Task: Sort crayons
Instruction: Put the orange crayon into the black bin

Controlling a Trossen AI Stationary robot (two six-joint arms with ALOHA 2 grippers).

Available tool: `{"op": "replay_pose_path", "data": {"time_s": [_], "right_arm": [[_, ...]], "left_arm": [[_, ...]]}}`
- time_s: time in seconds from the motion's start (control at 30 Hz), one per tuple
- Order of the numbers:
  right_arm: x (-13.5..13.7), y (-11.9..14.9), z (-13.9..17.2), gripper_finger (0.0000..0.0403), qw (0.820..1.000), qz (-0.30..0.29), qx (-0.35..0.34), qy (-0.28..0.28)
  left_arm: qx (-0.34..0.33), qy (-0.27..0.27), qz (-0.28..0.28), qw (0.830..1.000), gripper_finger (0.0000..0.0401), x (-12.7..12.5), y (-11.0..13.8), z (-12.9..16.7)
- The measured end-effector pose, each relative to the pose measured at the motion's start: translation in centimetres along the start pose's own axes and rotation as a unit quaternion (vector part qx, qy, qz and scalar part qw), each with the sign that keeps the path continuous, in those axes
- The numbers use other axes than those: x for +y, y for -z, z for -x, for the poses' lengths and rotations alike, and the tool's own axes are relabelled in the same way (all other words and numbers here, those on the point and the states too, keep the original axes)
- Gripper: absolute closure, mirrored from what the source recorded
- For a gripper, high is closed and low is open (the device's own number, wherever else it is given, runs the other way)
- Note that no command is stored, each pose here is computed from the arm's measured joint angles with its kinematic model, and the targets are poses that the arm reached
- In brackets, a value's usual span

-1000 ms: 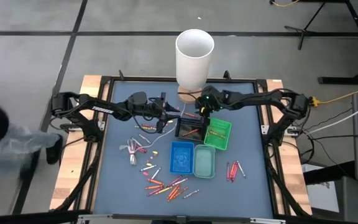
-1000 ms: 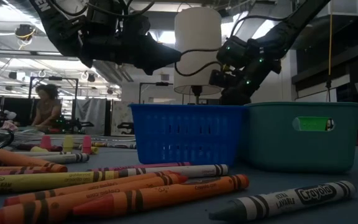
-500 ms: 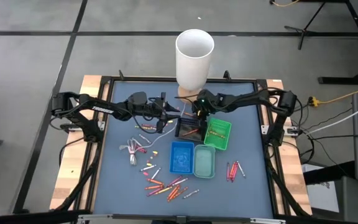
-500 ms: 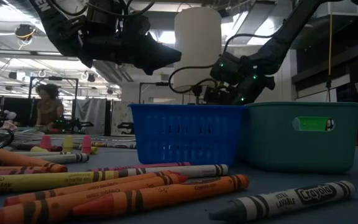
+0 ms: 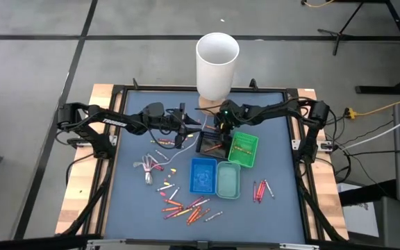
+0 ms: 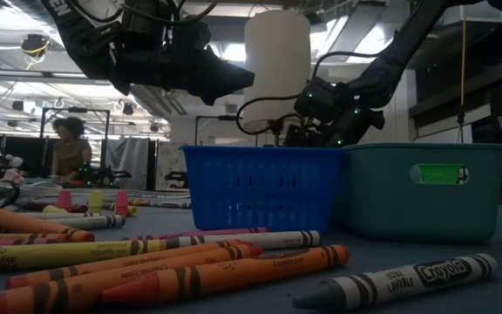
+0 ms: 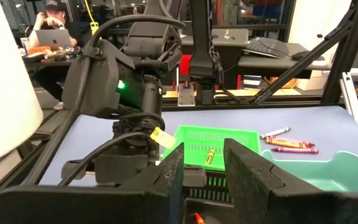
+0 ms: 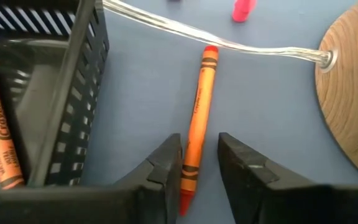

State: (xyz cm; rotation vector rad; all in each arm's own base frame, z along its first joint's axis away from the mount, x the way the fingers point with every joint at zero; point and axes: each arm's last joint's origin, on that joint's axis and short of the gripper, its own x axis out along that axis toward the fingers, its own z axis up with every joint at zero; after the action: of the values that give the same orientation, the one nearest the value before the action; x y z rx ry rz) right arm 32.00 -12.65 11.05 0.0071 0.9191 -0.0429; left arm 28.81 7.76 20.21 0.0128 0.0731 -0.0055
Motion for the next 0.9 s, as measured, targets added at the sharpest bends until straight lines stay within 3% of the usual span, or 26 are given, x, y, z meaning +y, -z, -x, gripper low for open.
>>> {"op": "replay_pose_path", "data": {"time_s": [0.37,0.63,0.9], "right_arm": [[0.0,0.1,-0.1,0.0385,1.0,0.0,0.004,0.003],[-0.2,-0.7,0.2,0.0384,1.0,-0.001,0.01,0.002],[-0.7,-2.9,1.2,0.0382,0.998,-0.011,0.065,-0.006]], "left_arm": [[0.0,0.0,0.0,1.0,0.0303,0.0,0.0,0.0],[0.0,0.0,0.0,1.0,0.0303,0.0,0.0,0.0],[0.0,0.0,0.001,1.0,0.0303,0.0,0.0,0.0]]}}
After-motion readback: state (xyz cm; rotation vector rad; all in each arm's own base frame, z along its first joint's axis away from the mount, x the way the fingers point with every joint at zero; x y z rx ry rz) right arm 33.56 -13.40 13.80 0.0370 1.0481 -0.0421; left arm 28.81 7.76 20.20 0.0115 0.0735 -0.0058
